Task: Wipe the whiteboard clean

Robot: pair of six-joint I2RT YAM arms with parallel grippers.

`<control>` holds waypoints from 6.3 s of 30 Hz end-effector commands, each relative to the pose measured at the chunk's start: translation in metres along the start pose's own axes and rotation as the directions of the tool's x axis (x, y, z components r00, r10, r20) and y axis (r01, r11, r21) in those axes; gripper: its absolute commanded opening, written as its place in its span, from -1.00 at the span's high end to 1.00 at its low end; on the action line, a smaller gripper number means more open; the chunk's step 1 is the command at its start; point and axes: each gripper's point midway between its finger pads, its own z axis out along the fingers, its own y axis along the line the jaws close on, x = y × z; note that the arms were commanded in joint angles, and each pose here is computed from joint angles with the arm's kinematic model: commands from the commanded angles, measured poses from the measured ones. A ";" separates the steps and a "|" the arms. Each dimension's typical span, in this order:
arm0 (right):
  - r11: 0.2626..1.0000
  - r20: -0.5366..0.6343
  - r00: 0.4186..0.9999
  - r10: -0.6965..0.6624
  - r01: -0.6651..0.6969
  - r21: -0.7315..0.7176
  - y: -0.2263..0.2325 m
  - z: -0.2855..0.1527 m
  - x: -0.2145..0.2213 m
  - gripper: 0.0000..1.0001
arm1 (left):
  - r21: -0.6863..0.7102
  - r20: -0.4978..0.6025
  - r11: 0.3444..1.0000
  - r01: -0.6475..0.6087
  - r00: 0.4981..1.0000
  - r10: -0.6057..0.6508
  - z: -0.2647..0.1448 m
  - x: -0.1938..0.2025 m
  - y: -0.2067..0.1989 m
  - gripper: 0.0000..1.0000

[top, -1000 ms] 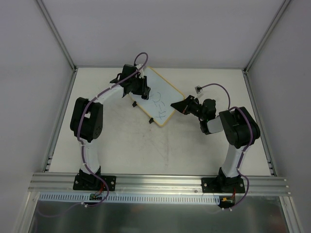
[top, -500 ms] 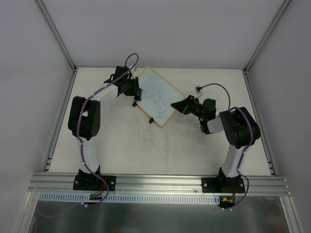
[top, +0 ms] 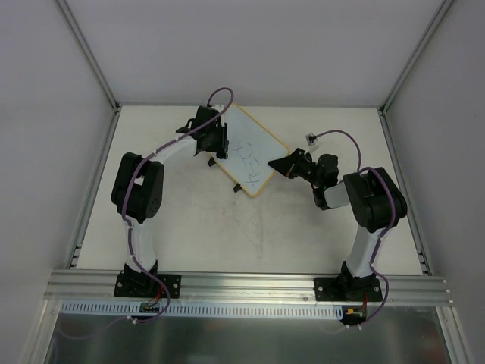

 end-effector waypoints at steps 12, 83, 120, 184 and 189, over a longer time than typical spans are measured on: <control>0.959 0.146 0.974 -0.174 0.201 -0.198 0.062 -0.001 -0.038 1.00 | 0.331 -0.065 0.939 -0.094 0.990 0.122 -0.028 0.068 -0.136 1.00; 0.951 0.130 0.974 -0.183 0.209 -0.226 0.069 0.002 -0.034 1.00 | 0.422 0.111 0.868 -0.263 0.965 0.239 -0.049 0.037 -0.170 1.00; 0.949 0.122 0.975 -0.184 0.209 -0.238 0.072 0.004 -0.031 1.00 | 0.208 0.018 0.978 0.030 0.999 -0.035 0.007 -0.007 -0.006 1.00; 0.943 0.113 0.975 -0.192 0.215 -0.254 0.077 0.003 -0.029 1.00 | 0.199 0.012 0.977 -0.081 0.997 0.080 -0.010 0.030 -0.060 1.00; 0.944 0.112 0.975 -0.190 0.213 -0.254 0.077 0.004 -0.029 1.00 | 0.244 0.041 0.962 -0.121 0.993 0.114 -0.013 0.033 -0.093 1.00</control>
